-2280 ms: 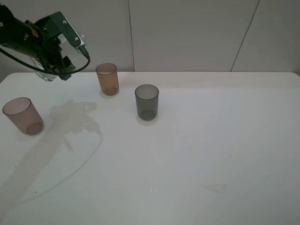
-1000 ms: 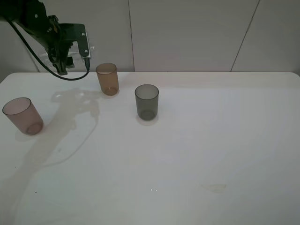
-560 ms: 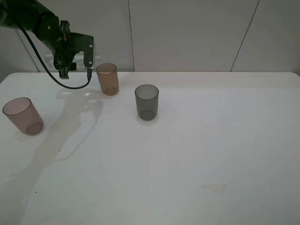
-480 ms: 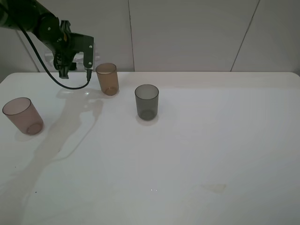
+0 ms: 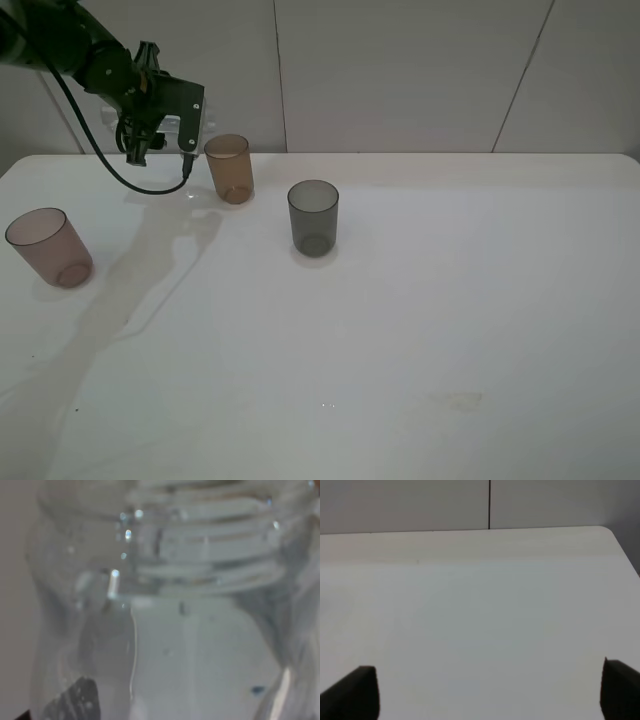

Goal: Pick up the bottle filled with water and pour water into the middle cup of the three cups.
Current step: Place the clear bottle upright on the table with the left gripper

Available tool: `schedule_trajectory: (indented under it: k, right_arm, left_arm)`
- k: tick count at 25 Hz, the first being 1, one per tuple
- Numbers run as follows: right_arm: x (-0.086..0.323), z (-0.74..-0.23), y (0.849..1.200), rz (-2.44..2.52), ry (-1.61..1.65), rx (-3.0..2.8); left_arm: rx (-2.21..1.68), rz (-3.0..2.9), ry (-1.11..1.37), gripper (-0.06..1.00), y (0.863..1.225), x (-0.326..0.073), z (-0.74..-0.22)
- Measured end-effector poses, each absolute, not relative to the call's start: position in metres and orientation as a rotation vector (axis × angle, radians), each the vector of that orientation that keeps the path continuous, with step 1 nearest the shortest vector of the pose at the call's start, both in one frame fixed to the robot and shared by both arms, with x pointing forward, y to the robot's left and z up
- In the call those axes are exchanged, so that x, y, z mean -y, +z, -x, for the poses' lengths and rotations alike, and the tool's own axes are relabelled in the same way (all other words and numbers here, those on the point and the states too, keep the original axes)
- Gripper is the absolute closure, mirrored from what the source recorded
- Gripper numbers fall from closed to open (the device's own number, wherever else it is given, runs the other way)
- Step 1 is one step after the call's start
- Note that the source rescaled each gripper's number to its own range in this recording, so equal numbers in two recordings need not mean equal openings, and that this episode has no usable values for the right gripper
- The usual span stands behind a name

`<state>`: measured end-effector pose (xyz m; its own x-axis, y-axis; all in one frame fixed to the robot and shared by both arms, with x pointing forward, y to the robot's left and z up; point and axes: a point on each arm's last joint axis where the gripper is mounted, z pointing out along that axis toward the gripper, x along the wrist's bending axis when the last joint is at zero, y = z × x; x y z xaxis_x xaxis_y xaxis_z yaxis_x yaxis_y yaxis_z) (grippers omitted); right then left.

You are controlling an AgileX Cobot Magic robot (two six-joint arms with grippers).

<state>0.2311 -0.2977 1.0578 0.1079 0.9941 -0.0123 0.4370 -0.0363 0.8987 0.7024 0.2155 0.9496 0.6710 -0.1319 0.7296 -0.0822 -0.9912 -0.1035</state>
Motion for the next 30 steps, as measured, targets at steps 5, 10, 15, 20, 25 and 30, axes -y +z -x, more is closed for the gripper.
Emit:
schedule_trajectory:
  k: [5, 10, 15, 20, 25, 30]
  right_arm:
    - [0.2977, -0.2311, 1.0578, -1.593, 0.886, -1.44]
    - [0.2977, -0.2311, 1.0578, -1.593, 0.886, -1.44]
    - [0.2977, -0.2311, 1.0578, -1.593, 0.886, -1.44]
    - [0.2977, -0.2311, 1.0578, -1.593, 0.886, -1.44]
    - [0.2977, -0.2311, 1.0578, -1.593, 0.886, -1.44]
    - [0.2977, -0.2311, 1.0578, -1.593, 0.886, -1.44]
  left_arm:
    - [-0.245, 2.78, -1.236, 0.92, 0.949, -0.216, -0.7034]
    - [-0.29, 2.762, -1.219, 0.92, 0.9431, -0.2162, -0.7046]
    - [-0.321, 2.745, -1.224, 0.92, 0.9437, -0.2162, -0.7051]
    - [-0.339, 2.734, -1.225, 0.92, 0.944, -0.2163, -0.7053]
    - [-0.367, 2.718, -1.229, 0.92, 0.9445, -0.2163, -0.7057]
    - [-0.406, 2.702, -1.253, 0.92, 0.9457, -0.2149, -0.7068]
